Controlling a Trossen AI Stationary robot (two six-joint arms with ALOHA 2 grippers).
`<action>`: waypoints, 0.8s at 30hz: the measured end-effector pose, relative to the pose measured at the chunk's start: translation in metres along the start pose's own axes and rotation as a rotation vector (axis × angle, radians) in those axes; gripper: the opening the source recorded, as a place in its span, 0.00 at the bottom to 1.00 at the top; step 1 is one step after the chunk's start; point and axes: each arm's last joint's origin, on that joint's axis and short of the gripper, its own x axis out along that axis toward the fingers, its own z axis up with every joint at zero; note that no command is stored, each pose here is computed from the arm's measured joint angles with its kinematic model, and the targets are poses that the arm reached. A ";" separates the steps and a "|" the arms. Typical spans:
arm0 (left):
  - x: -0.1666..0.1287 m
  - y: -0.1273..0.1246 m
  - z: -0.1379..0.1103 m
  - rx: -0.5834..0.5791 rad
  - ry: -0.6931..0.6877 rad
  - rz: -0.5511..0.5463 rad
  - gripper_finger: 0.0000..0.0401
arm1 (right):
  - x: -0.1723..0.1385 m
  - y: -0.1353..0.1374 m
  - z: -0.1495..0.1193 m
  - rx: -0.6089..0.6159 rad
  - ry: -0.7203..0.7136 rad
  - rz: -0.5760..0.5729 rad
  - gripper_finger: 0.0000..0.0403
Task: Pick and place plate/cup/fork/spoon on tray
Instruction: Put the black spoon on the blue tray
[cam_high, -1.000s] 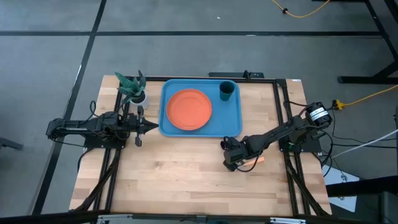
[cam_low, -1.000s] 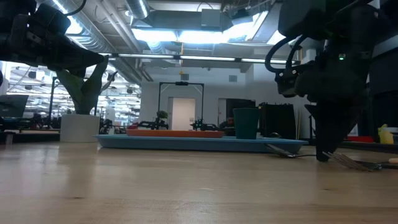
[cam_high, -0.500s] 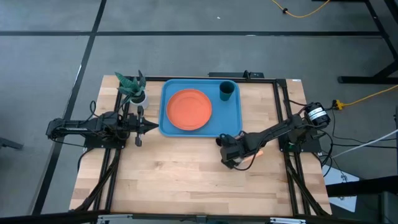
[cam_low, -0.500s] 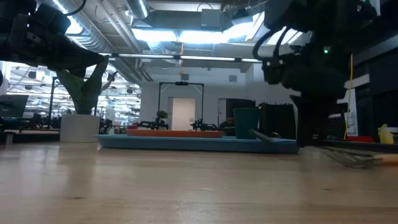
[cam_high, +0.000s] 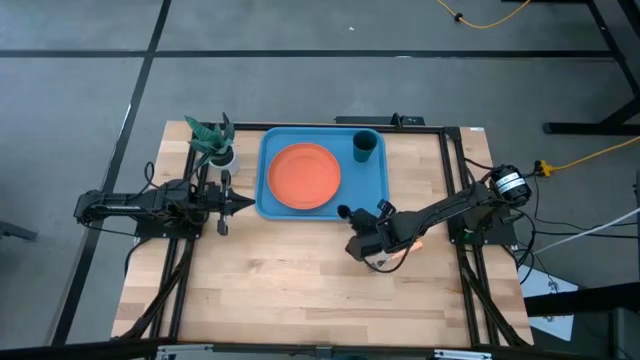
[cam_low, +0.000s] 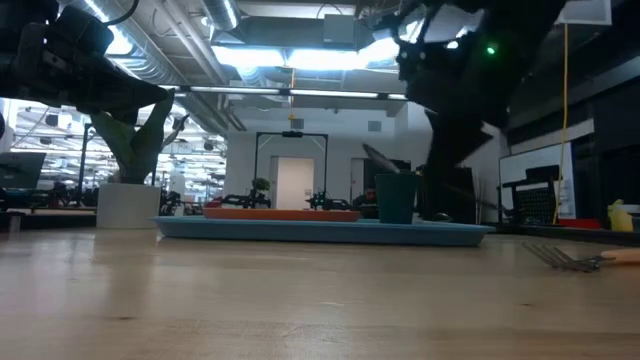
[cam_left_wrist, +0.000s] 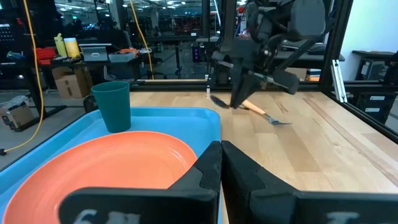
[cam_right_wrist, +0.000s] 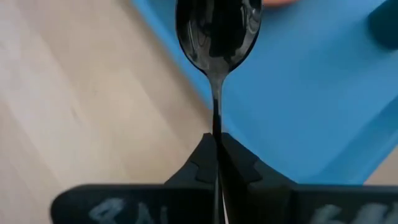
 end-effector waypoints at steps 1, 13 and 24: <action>0.000 0.000 0.000 0.000 0.000 0.000 0.00 | -0.002 0.000 0.003 0.004 -0.021 -0.012 0.01; 0.000 0.000 0.000 0.000 0.000 0.000 0.00 | -0.001 -0.022 0.026 0.294 -0.114 -0.199 0.01; 0.000 0.000 0.000 0.000 0.000 0.000 0.00 | 0.013 -0.041 0.045 0.483 -0.149 -0.237 0.01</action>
